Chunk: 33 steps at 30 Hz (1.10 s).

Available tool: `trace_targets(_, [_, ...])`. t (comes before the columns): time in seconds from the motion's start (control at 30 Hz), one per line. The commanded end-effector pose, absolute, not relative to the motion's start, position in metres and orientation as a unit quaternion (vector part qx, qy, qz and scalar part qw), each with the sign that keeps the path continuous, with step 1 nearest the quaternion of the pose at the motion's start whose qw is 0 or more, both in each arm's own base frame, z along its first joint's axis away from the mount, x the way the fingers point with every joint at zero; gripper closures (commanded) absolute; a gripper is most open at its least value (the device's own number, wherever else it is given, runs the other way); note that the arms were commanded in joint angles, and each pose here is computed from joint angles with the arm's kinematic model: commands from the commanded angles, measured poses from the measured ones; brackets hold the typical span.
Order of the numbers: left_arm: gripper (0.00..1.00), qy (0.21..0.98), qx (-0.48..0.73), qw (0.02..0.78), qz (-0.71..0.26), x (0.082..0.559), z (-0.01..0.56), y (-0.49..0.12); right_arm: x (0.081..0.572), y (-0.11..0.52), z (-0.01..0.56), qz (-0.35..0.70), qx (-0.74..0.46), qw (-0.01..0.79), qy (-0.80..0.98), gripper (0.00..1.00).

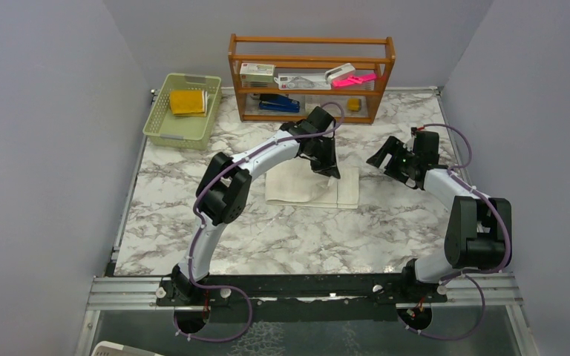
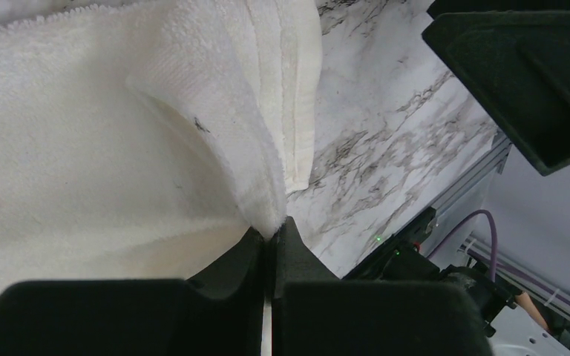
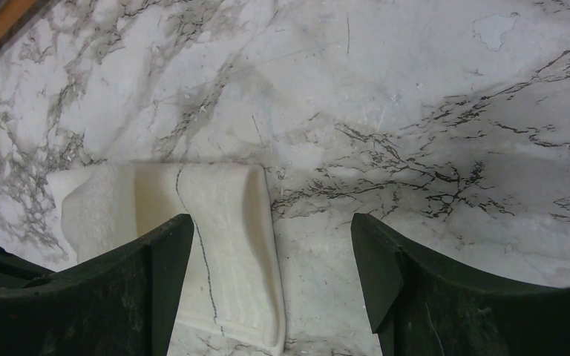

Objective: Roll the towels
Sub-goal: Fold the towel at the center of the board.

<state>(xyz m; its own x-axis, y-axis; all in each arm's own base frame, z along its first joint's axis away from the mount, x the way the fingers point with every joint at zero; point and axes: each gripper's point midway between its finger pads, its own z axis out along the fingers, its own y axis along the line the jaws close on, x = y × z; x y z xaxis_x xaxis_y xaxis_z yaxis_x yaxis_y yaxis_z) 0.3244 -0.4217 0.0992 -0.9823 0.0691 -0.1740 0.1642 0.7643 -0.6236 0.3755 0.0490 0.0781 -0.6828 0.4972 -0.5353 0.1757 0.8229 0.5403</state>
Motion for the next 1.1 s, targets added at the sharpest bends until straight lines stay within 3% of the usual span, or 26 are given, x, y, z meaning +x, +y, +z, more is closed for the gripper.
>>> trace_targets(0.0, [1.00,0.919,0.064,0.079,-0.380,0.322,0.136,-0.437,0.372,0.050,0.070,0.223,0.184,0.342,0.894,0.21])
trace_targets(0.43, [1.00,0.909,0.057,0.099,-0.401,0.325,0.171,-0.440,0.368,0.050,0.064,0.222,0.185,0.337,0.896,0.21])
trace_targets(1.07, [1.00,0.912,0.057,0.081,-0.399,0.321,0.159,-0.446,0.365,0.051,0.060,0.223,0.185,0.333,0.897,0.21])
